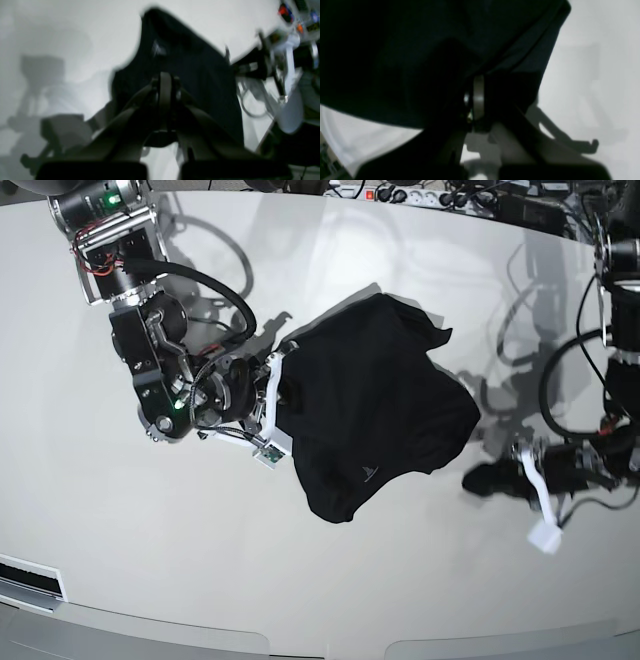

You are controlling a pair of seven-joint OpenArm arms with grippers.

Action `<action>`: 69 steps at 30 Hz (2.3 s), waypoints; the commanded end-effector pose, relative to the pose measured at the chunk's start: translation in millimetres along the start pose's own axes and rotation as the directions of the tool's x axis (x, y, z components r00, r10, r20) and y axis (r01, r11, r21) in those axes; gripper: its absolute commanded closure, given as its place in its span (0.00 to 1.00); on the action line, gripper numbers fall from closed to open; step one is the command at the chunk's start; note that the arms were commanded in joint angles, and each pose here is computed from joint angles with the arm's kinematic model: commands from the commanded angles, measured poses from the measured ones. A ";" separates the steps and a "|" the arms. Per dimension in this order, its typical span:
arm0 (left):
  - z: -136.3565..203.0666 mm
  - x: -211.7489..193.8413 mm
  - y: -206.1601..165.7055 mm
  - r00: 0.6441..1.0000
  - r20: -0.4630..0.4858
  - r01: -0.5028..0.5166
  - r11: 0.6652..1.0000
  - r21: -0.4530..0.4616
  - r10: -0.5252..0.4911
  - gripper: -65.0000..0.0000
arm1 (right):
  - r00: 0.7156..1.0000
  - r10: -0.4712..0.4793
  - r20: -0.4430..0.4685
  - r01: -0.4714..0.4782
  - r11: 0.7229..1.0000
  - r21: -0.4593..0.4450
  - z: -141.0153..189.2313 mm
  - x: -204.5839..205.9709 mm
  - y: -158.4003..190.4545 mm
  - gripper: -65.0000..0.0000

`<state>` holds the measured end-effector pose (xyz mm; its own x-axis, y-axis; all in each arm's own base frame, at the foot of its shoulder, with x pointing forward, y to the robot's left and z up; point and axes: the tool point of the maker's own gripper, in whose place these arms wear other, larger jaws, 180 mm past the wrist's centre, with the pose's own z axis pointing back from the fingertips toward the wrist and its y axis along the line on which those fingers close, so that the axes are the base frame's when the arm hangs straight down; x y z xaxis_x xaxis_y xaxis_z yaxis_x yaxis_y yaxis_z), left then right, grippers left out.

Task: Layout the t-shirt on the table in an organized manner, then fold the t-shirt properly
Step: 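Hold the folded bundle with both grippers and lay it flat on the table, then smooth the folded shirt edges with both grippers and release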

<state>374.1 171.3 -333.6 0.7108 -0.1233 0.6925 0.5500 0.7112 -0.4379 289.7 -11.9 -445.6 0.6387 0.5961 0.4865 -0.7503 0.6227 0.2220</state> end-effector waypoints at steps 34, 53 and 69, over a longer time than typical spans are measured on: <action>0.6 -15.9 -46.9 0.993 0.062 -0.090 0.975 -0.205 0.105 1.00 | 0.993 0.038 0.108 -0.034 0.999 -0.039 60.8 -1.7 60.6 1.00; -100.4 -103.3 -92.7 0.942 -0.240 0.198 0.965 -0.173 -0.236 1.00 | 0.999 0.006 0.034 -0.004 0.997 -0.073 22.0 -54.3 62.3 1.00; -84.9 -117.0 -55.6 0.891 -0.269 0.359 0.930 -0.077 -0.366 1.00 | 0.970 -0.193 -0.145 0.115 0.897 -0.426 44.1 -95.4 4.4 1.00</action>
<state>284.3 85.6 -450.4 0.5742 -0.5591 0.5980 0.7914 0.5661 -0.2306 208.2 -88.4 -461.8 0.8005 0.5342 0.2718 -0.5311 0.8423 -0.0916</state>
